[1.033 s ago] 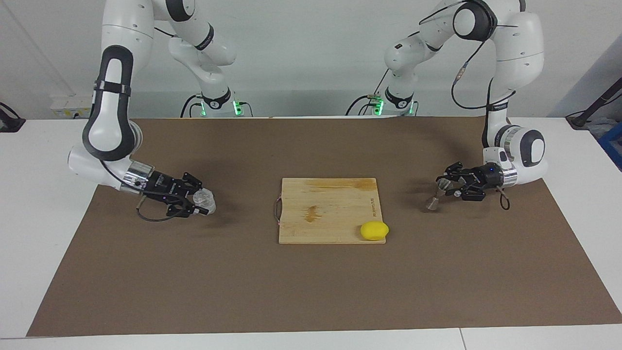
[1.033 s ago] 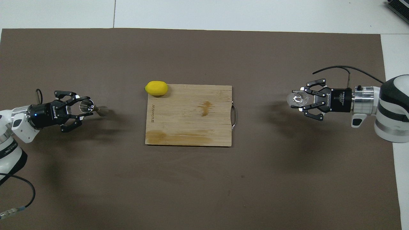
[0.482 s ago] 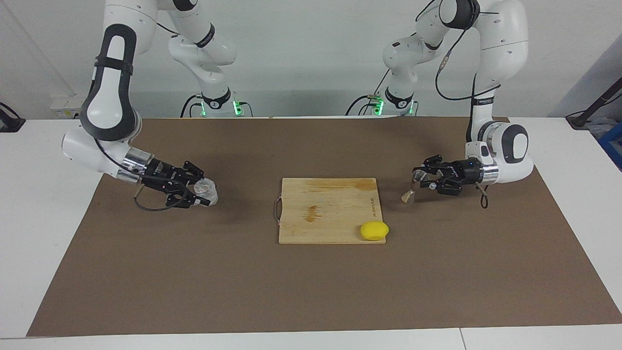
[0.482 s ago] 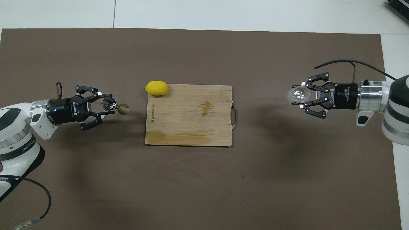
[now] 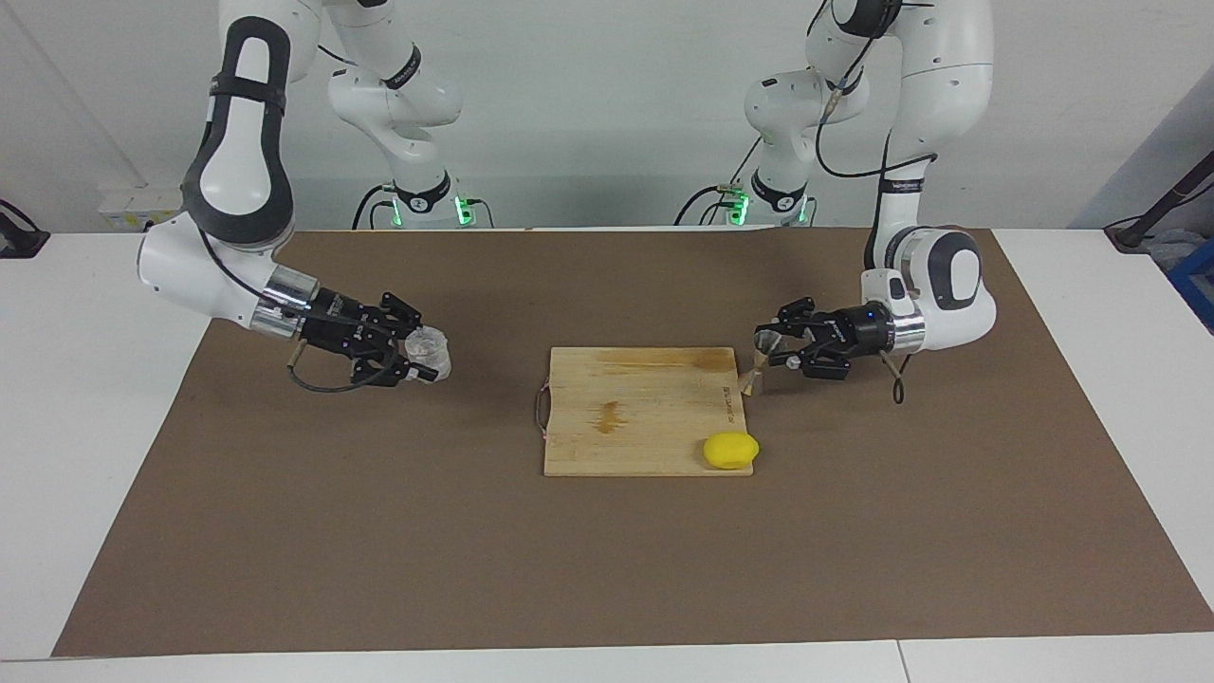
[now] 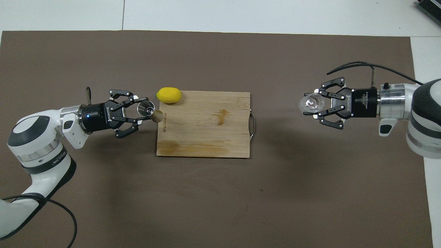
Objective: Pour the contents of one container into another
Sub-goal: 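Carry the metal cup over the board while the right gripper brings the glass cup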
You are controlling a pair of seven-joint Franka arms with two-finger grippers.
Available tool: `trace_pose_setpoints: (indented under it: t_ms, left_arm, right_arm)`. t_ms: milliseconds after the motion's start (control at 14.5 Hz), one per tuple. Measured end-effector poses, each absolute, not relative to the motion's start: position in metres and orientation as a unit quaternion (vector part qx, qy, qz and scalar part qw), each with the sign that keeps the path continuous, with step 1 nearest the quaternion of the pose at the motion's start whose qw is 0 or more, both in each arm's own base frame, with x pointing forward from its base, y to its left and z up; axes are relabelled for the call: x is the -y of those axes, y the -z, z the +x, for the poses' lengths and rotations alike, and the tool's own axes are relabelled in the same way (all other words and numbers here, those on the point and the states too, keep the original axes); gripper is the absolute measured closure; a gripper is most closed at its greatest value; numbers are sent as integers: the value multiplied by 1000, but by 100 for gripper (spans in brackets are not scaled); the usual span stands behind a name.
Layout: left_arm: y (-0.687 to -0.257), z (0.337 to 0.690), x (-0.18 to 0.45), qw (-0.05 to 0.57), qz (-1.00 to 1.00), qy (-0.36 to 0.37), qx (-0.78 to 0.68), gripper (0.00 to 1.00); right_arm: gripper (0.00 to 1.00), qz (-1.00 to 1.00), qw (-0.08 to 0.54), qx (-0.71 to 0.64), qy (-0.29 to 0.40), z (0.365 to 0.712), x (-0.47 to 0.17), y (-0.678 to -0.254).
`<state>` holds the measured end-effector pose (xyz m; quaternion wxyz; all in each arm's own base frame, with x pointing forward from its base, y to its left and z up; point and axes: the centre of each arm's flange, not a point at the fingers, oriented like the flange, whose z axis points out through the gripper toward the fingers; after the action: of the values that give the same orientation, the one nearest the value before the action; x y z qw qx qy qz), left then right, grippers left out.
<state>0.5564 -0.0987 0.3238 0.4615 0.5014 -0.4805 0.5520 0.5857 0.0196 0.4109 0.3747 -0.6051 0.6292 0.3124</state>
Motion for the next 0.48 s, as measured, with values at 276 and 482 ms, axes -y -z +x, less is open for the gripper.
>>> trace_pose_setpoints:
  t_ms: [276,482]
  left_arm:
    - [-321,552,156,461,514,-552,467,49]
    - [-318,546,193,461,526,-554,452,49]
  right_arm:
    - [49,-629,351,-617,-316,582,-49,-413]
    - [49,-639,345,-610,-318,582,-70,-417]
